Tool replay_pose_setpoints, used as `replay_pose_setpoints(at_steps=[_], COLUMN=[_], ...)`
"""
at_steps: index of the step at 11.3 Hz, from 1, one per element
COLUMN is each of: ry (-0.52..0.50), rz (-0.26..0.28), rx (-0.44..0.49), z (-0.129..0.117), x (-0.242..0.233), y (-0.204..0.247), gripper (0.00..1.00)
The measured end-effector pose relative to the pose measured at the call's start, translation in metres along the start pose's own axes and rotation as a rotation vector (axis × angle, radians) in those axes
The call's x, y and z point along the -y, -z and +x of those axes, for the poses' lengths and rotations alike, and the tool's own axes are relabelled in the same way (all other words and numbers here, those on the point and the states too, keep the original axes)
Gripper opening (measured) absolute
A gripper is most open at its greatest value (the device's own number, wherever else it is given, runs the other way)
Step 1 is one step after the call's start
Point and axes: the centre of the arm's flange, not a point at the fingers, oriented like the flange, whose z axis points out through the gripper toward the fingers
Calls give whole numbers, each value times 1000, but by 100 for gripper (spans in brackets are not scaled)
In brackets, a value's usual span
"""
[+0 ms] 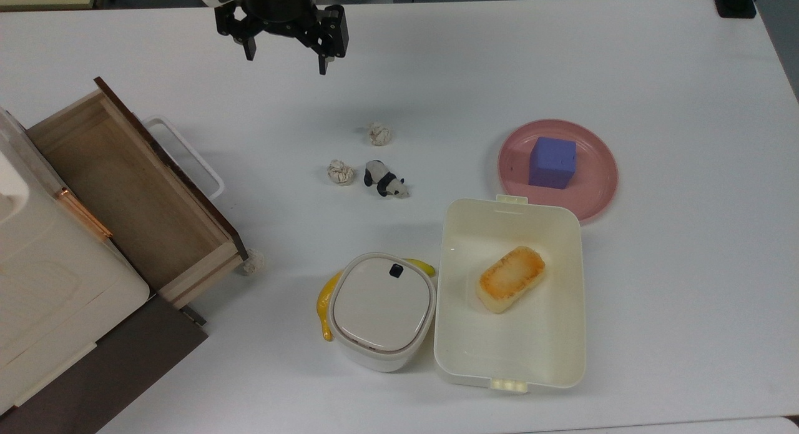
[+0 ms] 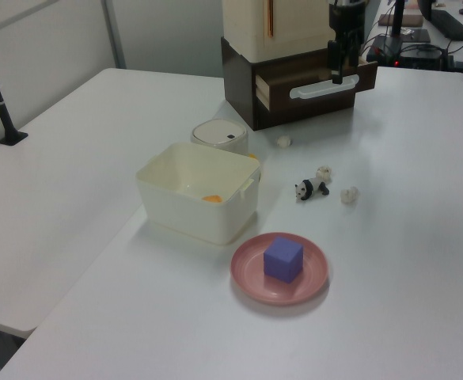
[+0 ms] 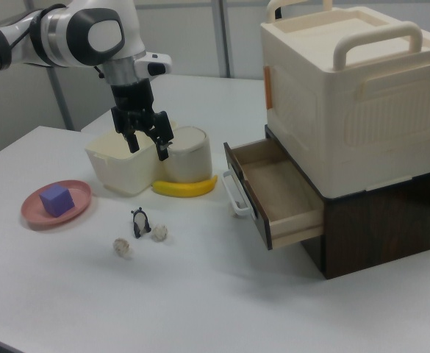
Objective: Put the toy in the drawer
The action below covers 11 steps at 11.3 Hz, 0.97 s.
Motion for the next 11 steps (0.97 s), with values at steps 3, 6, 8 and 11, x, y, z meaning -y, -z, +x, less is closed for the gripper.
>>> replay_pose_setpoints(at_steps=[3, 6, 8, 11], ry=[4, 4, 6, 30], rz=[0, -1, -1, -1], rx=[0, 0, 0, 1], z=[0, 1, 1, 1], x=[-4, -9, -9, -9], y=[0, 0, 0, 0], gripper=[100, 100, 100, 100])
